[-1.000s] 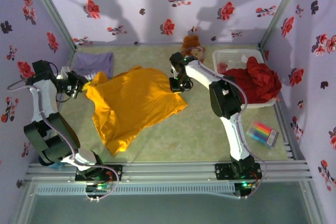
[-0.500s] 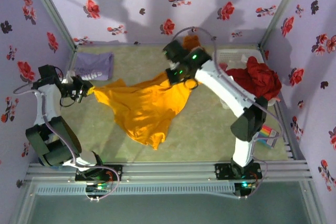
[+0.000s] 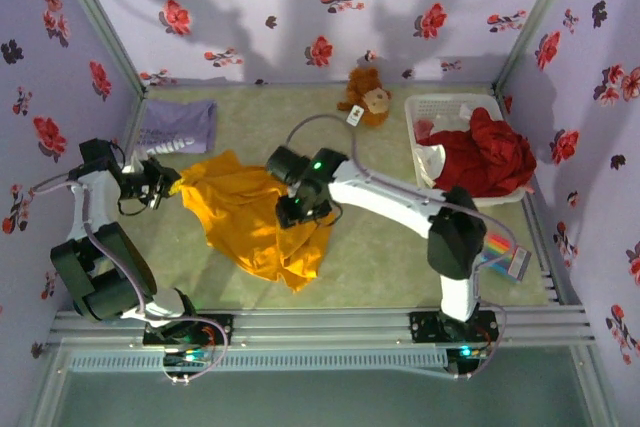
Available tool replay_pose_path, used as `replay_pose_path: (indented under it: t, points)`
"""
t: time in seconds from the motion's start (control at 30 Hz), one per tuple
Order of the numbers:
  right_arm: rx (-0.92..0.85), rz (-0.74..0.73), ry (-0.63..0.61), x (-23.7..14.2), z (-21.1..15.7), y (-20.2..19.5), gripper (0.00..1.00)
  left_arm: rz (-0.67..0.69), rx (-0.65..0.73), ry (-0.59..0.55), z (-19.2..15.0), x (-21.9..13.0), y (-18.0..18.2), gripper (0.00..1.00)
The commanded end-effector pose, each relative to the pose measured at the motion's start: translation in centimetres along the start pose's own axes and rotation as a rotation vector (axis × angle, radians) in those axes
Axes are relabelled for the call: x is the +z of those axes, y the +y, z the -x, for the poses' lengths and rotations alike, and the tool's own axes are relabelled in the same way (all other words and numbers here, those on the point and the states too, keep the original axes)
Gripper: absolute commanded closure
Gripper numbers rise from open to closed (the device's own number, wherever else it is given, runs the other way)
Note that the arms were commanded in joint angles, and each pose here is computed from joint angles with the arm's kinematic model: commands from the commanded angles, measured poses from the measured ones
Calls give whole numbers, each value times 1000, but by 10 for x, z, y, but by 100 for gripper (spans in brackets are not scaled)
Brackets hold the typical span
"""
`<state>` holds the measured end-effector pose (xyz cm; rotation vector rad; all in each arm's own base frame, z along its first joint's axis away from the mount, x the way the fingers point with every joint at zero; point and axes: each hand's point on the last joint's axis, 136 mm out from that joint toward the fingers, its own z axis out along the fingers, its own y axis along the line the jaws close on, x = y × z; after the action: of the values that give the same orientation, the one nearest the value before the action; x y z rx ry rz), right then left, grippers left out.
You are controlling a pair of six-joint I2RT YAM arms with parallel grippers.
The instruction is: Fold and stack the t-shirts
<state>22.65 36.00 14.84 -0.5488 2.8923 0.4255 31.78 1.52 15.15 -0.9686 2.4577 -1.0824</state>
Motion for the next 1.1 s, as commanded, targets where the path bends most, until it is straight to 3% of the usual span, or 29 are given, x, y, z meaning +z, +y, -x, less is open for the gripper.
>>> replay_pose_path:
  t: [0.0,0.2,0.47,0.53,0.6,0.63,0.67,0.8,0.9,1.0,1.07]
  points:
    - [125,3,-114,-22,40,-33,44,-22,25,1,-2,0,0,100]
    - [219,61,-107,21,82,-83,46,-18,20,5,0,4,2,100]
    - [288,106,10,88,93,-112,52,-7,16,10,3,7,4,100]
    - [309,120,23,101,95,-116,61,-5,16,9,3,7,4,100]
    - [319,121,28,105,99,-119,89,-5,17,11,3,6,3,100]
    - [312,107,12,99,102,-121,98,-4,19,9,3,5,3,100]
    - [303,81,-20,86,108,-123,100,-6,22,6,3,4,1,100]
    - [225,-130,-174,-1,124,-146,100,-14,35,-10,7,-3,-8,100]
    - [179,-167,-264,-62,124,-142,100,-19,46,-19,11,-5,-12,100]
    - [100,-81,-251,-79,97,-97,100,-20,49,-19,13,-6,-13,100]
    - [32,-57,-154,-63,59,-63,100,-21,53,-18,13,-6,-14,100]
